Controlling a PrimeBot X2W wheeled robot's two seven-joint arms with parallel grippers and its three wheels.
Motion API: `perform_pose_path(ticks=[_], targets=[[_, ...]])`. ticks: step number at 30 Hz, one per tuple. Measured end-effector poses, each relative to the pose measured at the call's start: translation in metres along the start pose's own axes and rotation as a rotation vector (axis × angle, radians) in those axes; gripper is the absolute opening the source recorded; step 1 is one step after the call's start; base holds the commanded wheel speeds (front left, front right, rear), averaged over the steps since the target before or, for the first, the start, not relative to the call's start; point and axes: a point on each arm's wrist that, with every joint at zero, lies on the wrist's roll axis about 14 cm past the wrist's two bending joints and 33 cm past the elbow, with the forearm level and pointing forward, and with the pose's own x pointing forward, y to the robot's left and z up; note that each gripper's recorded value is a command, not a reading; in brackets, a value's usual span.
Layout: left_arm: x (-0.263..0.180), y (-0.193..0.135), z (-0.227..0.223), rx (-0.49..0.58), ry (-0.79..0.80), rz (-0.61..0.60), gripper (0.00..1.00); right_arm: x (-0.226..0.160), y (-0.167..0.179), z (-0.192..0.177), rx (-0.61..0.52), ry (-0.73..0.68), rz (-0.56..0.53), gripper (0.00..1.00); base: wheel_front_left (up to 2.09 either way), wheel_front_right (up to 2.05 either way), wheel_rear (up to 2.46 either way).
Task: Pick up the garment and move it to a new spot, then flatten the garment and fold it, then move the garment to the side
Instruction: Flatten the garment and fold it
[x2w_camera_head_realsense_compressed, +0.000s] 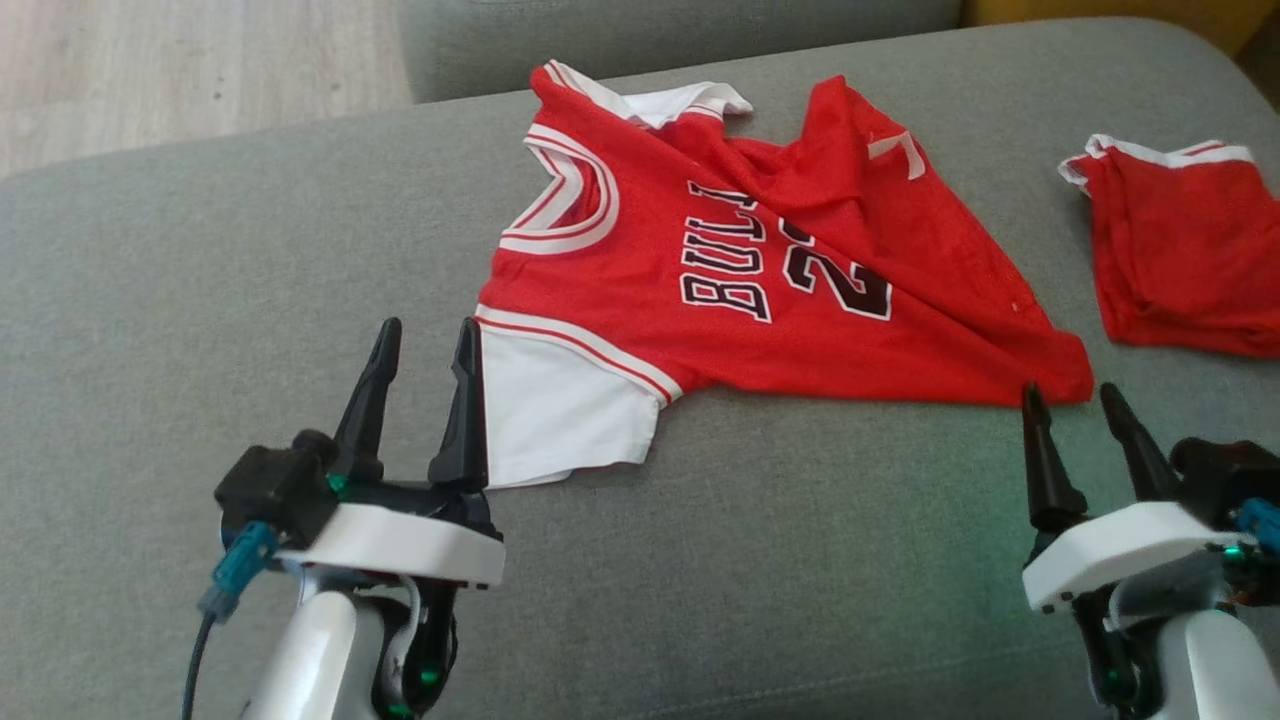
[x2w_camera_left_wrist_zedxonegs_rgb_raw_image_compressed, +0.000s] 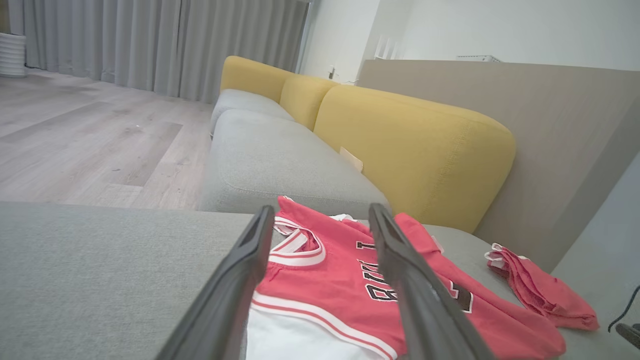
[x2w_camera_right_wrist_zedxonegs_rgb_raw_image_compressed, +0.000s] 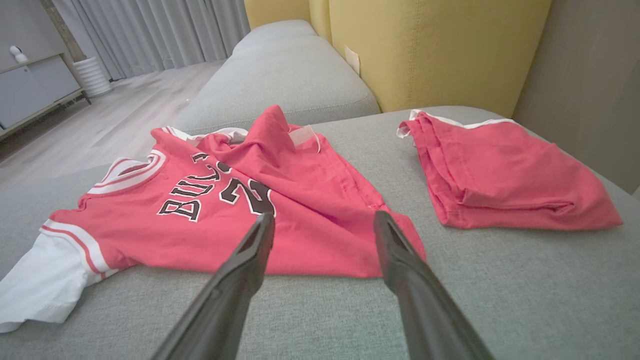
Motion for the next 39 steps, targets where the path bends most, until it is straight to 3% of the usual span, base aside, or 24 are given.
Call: perform_pose_path(ticks=[16, 22, 26, 32, 39], targets=[[0.016, -0.008, -0.051, 0.004, 0.134, -0.050, 1.00, 0.011, -0.008, -0.005, 0.010, -0.022, -0.026, 1.00, 0.00, 0.00, 0.00], [0.002, -0.004, -0.099, 0.059, 0.288, -0.049, 1.00, 0.010, -0.010, -0.010, 0.010, -0.012, -0.033, 1.00, 0.00, 0.00, 0.00], [-0.005, 0.012, -0.134, 0.179, 0.417, -0.012, 1.00, 0.009, -0.013, -0.012, 0.010, -0.005, -0.042, 1.00, 0.00, 0.00, 0.00], [0.002, 0.038, -0.152, 0.281, 0.492, 0.067, 1.00, 0.012, -0.016, -0.007, 0.008, -0.021, -0.050, 1.00, 0.00, 0.00, 0.00], [0.001, 0.043, -0.171, 0.313, 0.588, 0.044, 1.00, 0.010, -0.020, -0.010, 0.008, -0.013, -0.063, 1.00, 0.00, 0.00, 0.00]])
